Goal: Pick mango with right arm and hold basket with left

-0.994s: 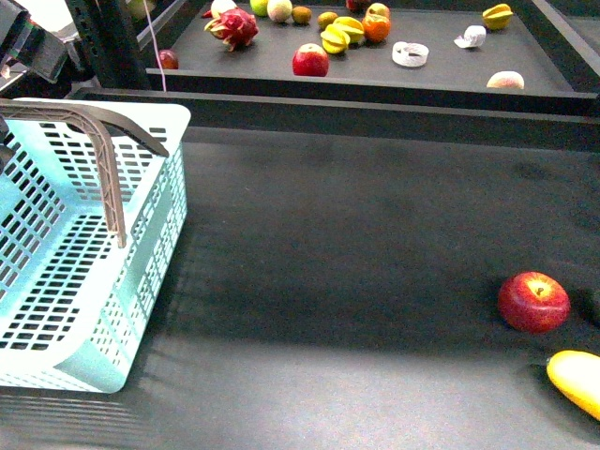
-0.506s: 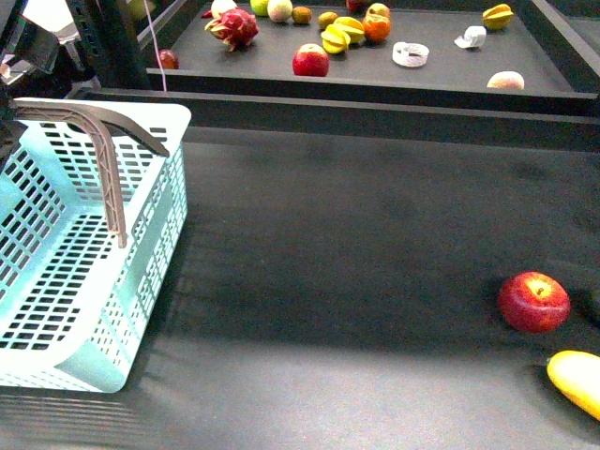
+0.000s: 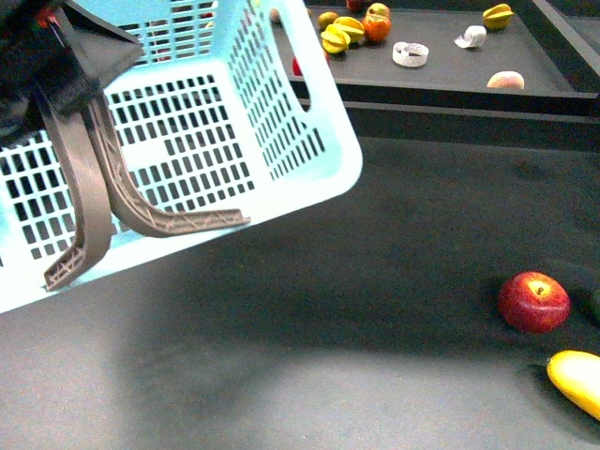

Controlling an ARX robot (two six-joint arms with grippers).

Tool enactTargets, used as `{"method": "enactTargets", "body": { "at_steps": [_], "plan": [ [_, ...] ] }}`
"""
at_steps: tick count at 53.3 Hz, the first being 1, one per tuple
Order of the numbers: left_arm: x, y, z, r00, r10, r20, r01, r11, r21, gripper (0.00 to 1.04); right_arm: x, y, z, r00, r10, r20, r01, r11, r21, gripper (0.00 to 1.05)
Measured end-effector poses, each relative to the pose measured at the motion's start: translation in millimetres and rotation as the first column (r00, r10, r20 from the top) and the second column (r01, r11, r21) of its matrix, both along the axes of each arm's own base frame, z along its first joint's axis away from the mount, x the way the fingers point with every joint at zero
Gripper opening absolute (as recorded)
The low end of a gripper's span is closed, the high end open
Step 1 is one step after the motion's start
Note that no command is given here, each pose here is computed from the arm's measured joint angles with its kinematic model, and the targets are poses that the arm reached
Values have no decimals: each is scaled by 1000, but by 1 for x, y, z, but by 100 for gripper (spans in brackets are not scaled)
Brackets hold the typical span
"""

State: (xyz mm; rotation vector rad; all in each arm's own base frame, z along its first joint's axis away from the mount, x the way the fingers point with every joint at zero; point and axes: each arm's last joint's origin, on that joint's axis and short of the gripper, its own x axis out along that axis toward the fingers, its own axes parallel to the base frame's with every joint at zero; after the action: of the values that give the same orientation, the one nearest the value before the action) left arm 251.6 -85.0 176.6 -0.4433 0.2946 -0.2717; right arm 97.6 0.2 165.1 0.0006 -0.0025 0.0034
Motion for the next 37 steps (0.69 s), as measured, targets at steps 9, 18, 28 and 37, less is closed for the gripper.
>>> {"method": "enactTargets", "body": {
  "at_steps": [9, 18, 28, 37],
  "plan": [
    [-24, -22, -12, 987, -157, 35, 153, 984, 95, 8, 0, 0, 0, 1000, 0, 0, 0, 1000, 0, 97],
    [-33, -31, -13, 969, -232, 84, 220, 966, 137, 8, 0, 0, 0, 1000, 0, 0, 0, 1000, 0, 97],
    [-39, -38, -16, 948, -296, 113, 277, 947, 161, 8, 0, 0, 0, 1000, 0, 0, 0, 1000, 0, 97],
    [-40, -40, -18, 944, -311, 109, 291, 942, 165, 8, 0, 0, 0, 1000, 0, 0, 0, 1000, 0, 97]
  ]
}}
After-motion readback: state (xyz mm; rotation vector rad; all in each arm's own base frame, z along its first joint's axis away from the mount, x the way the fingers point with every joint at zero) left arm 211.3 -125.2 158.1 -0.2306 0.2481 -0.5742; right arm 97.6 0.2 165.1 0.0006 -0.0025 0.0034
